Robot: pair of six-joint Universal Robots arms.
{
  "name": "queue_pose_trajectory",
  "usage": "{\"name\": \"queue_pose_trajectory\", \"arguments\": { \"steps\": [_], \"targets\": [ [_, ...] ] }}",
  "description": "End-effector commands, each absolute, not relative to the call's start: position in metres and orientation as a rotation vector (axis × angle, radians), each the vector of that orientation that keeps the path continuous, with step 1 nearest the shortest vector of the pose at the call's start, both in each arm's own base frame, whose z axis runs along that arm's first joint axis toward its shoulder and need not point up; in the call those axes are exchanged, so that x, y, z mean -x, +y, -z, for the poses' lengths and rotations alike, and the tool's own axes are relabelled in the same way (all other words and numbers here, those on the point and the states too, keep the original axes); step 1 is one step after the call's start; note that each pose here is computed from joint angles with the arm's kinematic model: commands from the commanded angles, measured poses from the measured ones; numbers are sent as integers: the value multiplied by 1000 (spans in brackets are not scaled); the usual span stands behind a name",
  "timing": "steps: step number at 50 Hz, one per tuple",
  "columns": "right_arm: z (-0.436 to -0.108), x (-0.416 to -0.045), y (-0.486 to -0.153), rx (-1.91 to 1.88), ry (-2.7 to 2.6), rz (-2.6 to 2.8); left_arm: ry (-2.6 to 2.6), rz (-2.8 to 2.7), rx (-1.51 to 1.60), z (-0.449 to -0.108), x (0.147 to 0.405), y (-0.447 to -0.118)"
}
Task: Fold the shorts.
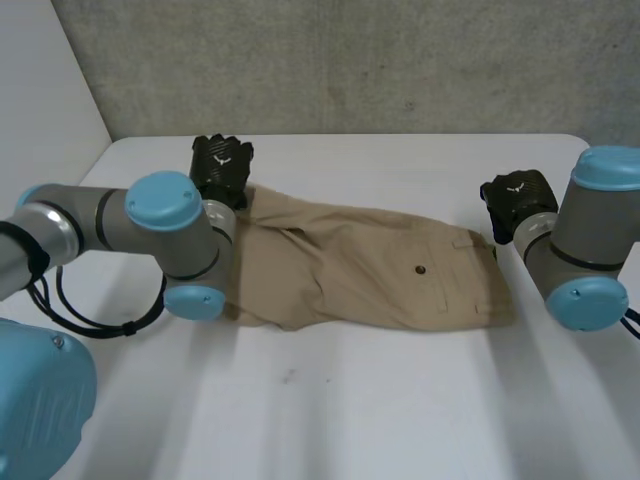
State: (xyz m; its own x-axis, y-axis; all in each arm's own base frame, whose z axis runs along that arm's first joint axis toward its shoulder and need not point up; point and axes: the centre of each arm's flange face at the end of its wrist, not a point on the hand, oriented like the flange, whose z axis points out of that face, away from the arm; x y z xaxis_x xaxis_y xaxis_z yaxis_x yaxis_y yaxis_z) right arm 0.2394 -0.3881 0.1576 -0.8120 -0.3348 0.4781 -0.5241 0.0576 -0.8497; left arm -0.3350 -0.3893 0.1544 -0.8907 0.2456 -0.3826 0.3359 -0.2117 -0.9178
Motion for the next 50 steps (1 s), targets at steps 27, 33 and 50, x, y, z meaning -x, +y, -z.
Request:
{"name": "queue_pose_trajectory", "arguments": {
  "steps": [27,33,50],
  "targets": [
    [-190,-236,-307,-995,-2538,-1782,1943,2252,-848,-184,320,-332],
    [-180,-231,-301,-986,-2565,-1743,2007,2215,-985,-156,324,-354],
    [-173,-225,-309,-958,-2534,-1770,2011,2249,-1096,-128,338,-399]
  ]
}}
